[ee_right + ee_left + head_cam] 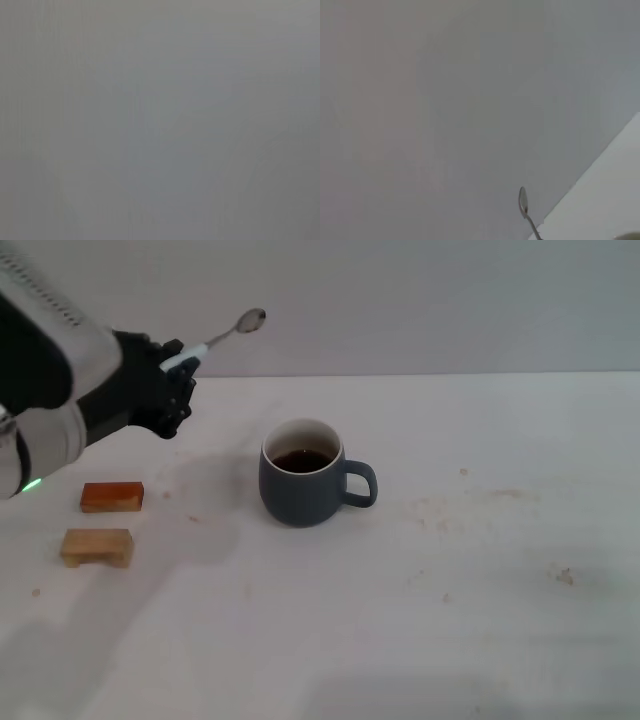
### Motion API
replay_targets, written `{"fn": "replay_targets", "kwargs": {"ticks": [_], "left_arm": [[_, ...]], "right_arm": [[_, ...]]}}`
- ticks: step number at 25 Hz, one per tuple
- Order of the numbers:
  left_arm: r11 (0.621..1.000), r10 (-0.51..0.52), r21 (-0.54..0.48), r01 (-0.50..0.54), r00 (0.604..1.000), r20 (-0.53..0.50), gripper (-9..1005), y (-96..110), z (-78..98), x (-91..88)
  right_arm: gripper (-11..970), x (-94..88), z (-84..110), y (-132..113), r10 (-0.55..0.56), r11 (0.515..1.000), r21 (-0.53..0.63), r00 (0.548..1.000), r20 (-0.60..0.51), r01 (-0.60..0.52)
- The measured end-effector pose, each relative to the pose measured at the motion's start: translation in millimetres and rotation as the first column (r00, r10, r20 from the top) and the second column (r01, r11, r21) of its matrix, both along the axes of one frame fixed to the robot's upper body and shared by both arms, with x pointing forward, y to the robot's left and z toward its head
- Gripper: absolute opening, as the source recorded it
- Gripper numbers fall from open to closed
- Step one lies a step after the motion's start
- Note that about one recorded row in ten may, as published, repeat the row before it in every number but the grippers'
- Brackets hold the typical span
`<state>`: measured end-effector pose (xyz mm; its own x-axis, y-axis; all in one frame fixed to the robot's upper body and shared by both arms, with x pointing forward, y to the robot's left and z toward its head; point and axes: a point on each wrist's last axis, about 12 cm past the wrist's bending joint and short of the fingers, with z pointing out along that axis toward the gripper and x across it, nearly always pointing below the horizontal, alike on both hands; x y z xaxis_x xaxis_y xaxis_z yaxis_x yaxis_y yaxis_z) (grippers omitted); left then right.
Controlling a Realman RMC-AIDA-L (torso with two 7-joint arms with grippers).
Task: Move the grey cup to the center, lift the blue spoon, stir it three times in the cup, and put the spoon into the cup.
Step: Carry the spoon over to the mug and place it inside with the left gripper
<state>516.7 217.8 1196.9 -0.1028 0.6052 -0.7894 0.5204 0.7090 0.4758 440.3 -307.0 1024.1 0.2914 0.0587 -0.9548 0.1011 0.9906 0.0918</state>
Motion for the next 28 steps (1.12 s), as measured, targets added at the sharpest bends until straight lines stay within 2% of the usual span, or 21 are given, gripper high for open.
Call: {"fn": "replay_targets", "kwargs": {"ticks": [9,20,22,28], "left_arm": [[0.994,-0.072,0.081,0.078,0.994,-0.083,146,-12,2.8,7.9],[0.982,-0.11,0.145,0.124,0.988,-0.106,146,-20,15.6,0.3],[0.977,-0.12,0.161,0.138,0.986,-0.118,146,-20,18.2,-2.9],[0.974,-0.125,0.172,0.148,0.983,-0.136,145,-20,17.9,-4.8]], "right_arm": [[-1,-6.0,-2.5,-7,-0.035,0.999,-0.001,0.999,-0.013,0.035],[-1,-14.0,-5.8,-17,-0.086,0.996,-0.002,0.996,-0.029,0.086],[-1,-17.5,-6.6,-22,-0.125,0.992,0.003,0.992,-0.032,0.125],[-1,-22.8,-8.5,-30,-0.162,0.987,-0.009,0.986,-0.042,0.162]]}}
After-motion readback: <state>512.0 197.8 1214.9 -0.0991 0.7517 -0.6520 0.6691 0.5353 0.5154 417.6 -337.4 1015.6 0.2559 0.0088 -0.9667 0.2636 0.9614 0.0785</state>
